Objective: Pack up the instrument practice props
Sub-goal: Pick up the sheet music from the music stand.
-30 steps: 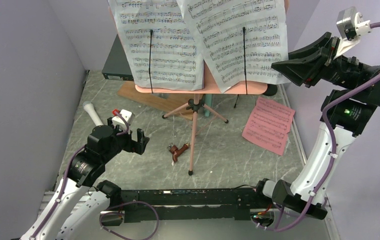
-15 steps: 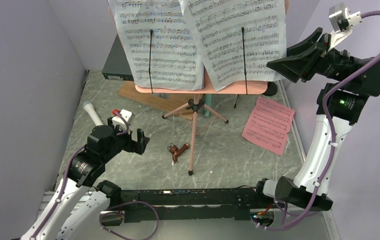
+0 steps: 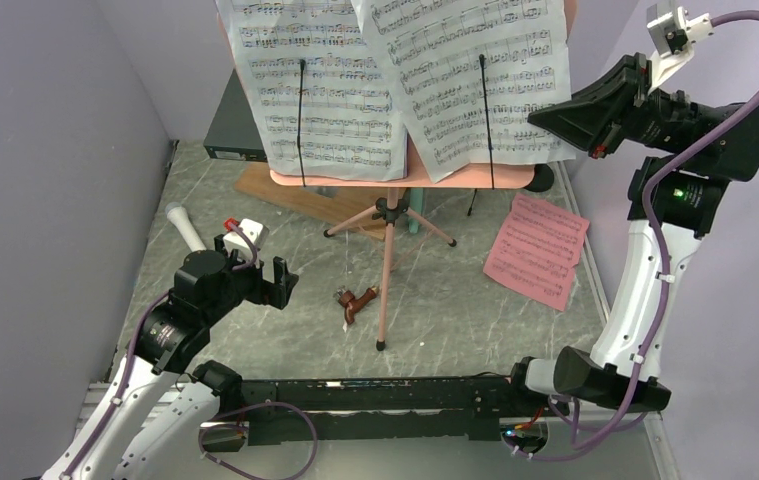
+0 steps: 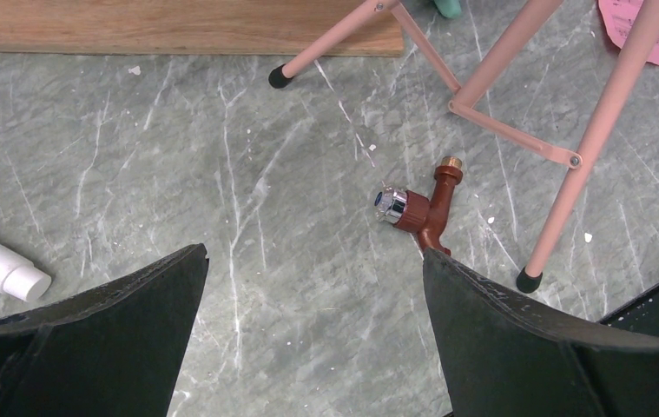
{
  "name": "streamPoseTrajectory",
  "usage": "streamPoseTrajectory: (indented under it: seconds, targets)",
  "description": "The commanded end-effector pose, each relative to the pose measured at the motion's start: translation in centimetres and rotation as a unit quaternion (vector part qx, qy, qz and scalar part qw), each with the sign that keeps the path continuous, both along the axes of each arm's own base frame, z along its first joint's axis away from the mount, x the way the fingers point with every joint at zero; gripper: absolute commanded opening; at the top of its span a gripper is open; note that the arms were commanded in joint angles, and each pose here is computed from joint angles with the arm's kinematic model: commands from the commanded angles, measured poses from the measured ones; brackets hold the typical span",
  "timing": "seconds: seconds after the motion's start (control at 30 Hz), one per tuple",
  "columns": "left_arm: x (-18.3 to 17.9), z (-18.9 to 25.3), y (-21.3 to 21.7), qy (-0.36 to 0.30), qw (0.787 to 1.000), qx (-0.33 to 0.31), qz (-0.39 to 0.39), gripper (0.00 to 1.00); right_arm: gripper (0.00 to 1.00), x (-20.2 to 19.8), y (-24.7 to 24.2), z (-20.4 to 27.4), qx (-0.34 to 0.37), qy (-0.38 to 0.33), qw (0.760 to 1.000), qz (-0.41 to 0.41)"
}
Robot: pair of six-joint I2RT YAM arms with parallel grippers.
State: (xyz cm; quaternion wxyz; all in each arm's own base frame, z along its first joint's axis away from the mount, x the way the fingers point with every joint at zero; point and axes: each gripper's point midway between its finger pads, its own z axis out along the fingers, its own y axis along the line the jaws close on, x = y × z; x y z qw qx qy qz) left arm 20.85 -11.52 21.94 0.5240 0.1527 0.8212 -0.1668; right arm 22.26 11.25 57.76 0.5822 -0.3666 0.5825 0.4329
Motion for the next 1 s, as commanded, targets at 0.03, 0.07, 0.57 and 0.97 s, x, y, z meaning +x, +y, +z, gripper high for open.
streamPoseTrajectory:
  seconds: [0.03, 0.07, 0.57, 0.97]
  targets:
    - [0.0, 0.6, -0.2, -0.008, 1.0, -0.002, -0.01, 0.99, 0.0, -0.7, -0.3, 1.2, -0.014, -0.041, 0.999, -0.016]
    - [0.0, 0.5, -0.2, -0.007, 1.0, -0.002, -0.01, 0.99, 0.0, -0.5, -0.6, 1.0, -0.016, -0.039, 0.999, -0.022]
    - [0.0, 0.6, -0.3, -0.007, 1.0, -0.002, -0.013, 0.99, 0.0, 2.0, -8.6, -5.2, -0.056, 0.005, 0.991, -0.125]
    - [0.0, 0.5, -0.3, -0.005, 1.0, -0.001, -0.013, 0.99, 0.0, 5.0, -16.5, -10.9, 0.005, 0.06, 0.969, -0.238]
